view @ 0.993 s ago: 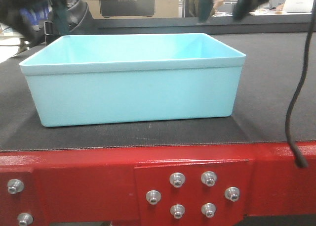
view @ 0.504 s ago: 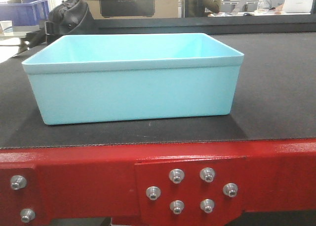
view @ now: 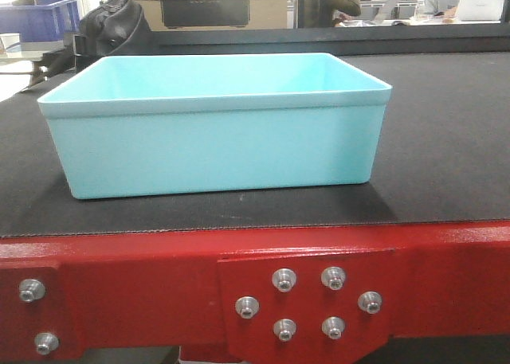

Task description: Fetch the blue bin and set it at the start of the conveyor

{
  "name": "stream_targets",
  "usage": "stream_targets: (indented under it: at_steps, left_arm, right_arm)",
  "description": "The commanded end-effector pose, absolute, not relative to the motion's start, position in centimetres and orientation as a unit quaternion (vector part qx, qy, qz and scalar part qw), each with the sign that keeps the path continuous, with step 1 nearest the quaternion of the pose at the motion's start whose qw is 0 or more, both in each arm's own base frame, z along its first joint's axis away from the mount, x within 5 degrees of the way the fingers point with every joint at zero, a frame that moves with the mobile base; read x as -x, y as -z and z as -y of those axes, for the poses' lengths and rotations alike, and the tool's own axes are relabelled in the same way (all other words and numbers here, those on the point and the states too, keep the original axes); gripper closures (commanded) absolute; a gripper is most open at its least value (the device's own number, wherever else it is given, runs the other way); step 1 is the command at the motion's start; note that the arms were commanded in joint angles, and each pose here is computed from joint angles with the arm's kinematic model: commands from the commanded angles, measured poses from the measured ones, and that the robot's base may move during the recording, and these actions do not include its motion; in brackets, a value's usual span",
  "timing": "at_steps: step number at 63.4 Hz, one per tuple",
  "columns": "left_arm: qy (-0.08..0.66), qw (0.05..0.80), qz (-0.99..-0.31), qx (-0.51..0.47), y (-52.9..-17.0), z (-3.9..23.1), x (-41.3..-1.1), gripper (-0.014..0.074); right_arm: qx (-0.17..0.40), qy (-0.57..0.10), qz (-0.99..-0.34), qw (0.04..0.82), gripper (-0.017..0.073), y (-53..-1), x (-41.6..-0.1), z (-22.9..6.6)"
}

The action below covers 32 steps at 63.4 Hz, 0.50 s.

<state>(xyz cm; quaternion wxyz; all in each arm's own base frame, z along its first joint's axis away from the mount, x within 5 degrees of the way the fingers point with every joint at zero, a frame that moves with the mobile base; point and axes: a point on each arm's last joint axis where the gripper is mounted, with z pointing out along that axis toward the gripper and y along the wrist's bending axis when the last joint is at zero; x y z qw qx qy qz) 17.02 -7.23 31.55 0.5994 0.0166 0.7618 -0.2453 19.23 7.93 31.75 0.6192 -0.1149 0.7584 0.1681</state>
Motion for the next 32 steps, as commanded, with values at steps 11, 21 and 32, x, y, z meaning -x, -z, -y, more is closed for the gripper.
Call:
stream_targets:
  at_steps: [11,21,32]
  left_arm:
    - [0.256,0.652,-0.714,-0.014,-33.7,5.0,-12.1,0.0704]
    - [0.267,0.683,-0.68,-0.011,-34.9,4.1,-9.9,0.0704]
    - [0.274,0.7,-0.66,-0.011,-35.4,3.6,-8.9,0.0704]
  right_arm:
    - [0.117,-0.179,-0.703,0.679,0.0726,-33.6,-15.2,-6.4]
    - [0.116,-0.19,-0.664,0.714,0.0726,-35.1,-13.4,-5.8]
    - [0.118,-0.201,-0.636,0.736,0.0726,-36.0,-12.4,-5.6]
